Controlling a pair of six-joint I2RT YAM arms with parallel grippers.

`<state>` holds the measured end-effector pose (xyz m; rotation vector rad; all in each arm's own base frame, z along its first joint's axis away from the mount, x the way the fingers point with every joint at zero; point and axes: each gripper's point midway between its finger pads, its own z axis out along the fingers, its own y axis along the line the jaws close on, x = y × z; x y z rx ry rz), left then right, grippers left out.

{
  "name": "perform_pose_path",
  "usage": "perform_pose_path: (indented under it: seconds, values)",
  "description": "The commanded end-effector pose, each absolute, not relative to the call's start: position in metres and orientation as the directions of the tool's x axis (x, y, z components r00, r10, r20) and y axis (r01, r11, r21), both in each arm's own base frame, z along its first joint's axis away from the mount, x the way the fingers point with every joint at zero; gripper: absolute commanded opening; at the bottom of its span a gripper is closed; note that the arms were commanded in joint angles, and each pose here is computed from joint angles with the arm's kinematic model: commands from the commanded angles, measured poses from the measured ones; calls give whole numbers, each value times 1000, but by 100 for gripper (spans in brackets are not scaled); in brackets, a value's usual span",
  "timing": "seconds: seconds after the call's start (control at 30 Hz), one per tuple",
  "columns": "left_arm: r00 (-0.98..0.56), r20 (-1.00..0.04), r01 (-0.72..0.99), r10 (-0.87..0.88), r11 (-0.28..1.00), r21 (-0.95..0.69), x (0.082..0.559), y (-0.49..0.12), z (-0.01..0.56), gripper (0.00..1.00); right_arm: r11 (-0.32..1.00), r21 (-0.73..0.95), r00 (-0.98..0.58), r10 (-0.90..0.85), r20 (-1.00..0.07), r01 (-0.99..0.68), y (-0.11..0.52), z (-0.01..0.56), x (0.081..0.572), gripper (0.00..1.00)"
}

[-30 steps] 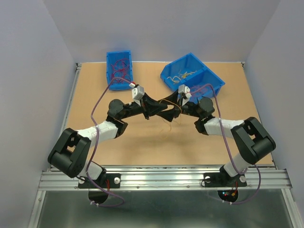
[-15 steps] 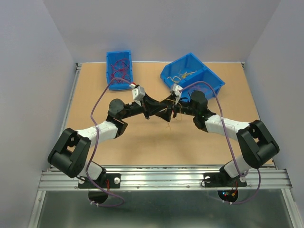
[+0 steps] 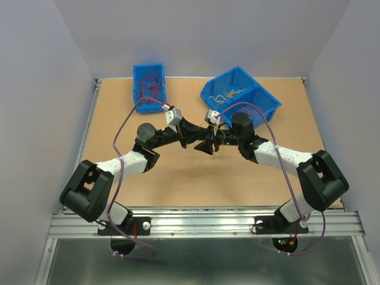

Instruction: Untangle the cables

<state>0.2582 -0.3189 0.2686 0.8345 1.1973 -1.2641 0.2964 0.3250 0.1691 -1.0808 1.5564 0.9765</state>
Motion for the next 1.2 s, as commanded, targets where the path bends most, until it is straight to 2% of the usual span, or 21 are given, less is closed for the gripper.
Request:
perform_pose_path:
  seconds: [0.0, 0.1, 0.17, 0.3, 0.4, 0.47, 0.5, 0.57, 0.6, 0.7, 0.73, 0.77, 0.8, 0.87, 0.93, 1.03, 1.13, 1.17]
  values:
    - [-4, -955, 991, -297, 125, -43, 248, -322, 303, 0, 297, 26, -81, -175, -981, -955, 329, 195, 306, 54]
    - [0, -955, 991, -295, 128, -40, 249, -322, 302, 0, 298, 18, -74, -177, -981, -954, 327, 196, 304, 68]
    - [0, -956, 991, -295, 126, -39, 249, -322, 302, 0, 291, 18, -72, -176, -982, -957, 326, 197, 302, 73]
    - [0, -957, 992, -291, 122, -37, 248, -323, 301, 0, 280, 17, -67, -168, -983, -960, 325, 200, 296, 80]
    - [-2, -957, 992, -290, 121, -38, 248, -323, 301, 0, 289, 22, -72, -164, -984, -957, 325, 202, 296, 80]
    - [-2, -957, 992, -289, 119, -38, 248, -323, 301, 0, 298, 18, -74, -176, -982, -954, 324, 200, 299, 71]
    - [1, -957, 992, -290, 120, -35, 248, -323, 301, 0, 319, 23, -88, -190, -978, -947, 322, 196, 302, 62]
    - [6, -957, 992, -289, 123, -31, 248, -323, 302, 0, 343, 23, -98, -201, -975, -939, 321, 193, 306, 54]
    - [3, -958, 992, -288, 123, -34, 248, -323, 301, 0, 352, 22, -101, -208, -973, -936, 319, 191, 307, 53]
    - [11, -957, 992, -288, 126, -27, 248, -323, 302, 0, 355, 20, -107, -227, -968, -935, 318, 187, 307, 57]
    - [9, -958, 991, -288, 127, -29, 248, -322, 302, 0, 355, 21, -108, -228, -968, -935, 317, 187, 307, 54]
    - [7, -958, 991, -287, 127, -31, 248, -323, 301, 0, 356, 17, -104, -228, -968, -934, 317, 189, 307, 48]
    - [7, -958, 992, -286, 126, -31, 248, -323, 301, 0, 358, 15, -103, -228, -968, -933, 316, 189, 306, 31]
    - [9, -958, 992, -288, 126, -29, 248, -323, 302, 0, 359, 5, -91, -222, -971, -933, 316, 193, 306, 11]
    - [3, -959, 991, -284, 126, -34, 249, -324, 300, 2, 352, -7, -65, -194, -979, -936, 317, 203, 305, 1]
    - [10, -959, 990, -283, 135, -30, 252, -324, 299, 25, 377, -7, -50, -142, -989, -926, 315, 213, 305, 1]
    - [53, -952, 985, -300, 172, 1, 254, -319, 304, 36, 434, 21, -73, -104, -992, -901, 315, 219, 315, 1]
    - [71, -948, 982, -309, 187, 12, 254, -317, 305, 36, 448, 28, -83, -103, -991, -893, 314, 218, 319, 1]
